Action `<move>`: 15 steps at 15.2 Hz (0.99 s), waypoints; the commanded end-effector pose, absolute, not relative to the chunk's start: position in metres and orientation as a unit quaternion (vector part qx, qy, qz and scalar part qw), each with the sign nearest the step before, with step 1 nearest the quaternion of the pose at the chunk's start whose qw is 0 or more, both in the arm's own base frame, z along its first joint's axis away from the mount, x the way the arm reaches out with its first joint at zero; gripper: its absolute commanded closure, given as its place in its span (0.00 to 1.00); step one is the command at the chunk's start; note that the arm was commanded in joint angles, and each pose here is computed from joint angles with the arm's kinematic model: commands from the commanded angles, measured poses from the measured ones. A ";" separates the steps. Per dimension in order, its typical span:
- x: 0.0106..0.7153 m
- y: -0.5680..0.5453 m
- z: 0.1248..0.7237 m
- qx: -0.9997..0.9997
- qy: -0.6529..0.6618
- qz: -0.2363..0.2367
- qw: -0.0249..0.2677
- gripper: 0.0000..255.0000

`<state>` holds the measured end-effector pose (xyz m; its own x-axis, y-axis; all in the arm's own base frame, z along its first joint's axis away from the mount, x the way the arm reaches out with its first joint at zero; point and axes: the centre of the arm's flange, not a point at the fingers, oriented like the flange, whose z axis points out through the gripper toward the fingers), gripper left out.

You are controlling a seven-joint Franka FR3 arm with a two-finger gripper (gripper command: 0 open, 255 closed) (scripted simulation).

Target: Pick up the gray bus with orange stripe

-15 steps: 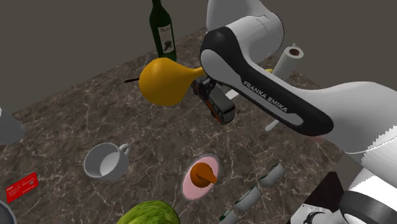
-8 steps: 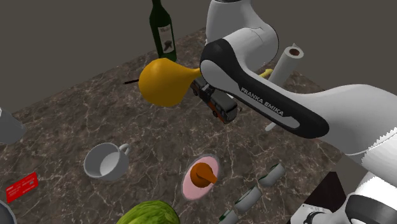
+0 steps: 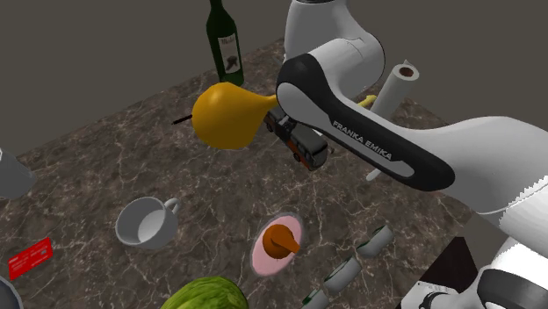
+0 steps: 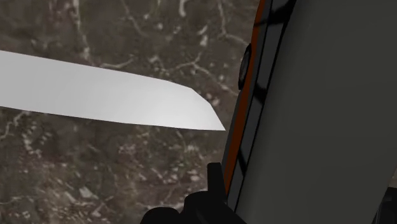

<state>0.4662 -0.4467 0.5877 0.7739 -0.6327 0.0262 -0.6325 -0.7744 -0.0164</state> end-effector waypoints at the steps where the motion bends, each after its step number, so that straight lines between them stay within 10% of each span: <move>1: 0.466 -0.447 0.591 -0.942 0.336 -0.013 0.004 1.00; 15: 0.466 -0.447 0.665 -0.942 0.336 -0.013 0.004 1.00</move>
<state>0.4667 -0.4485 0.6590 0.7732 -0.6338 0.0204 -0.6336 -0.7735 -0.0157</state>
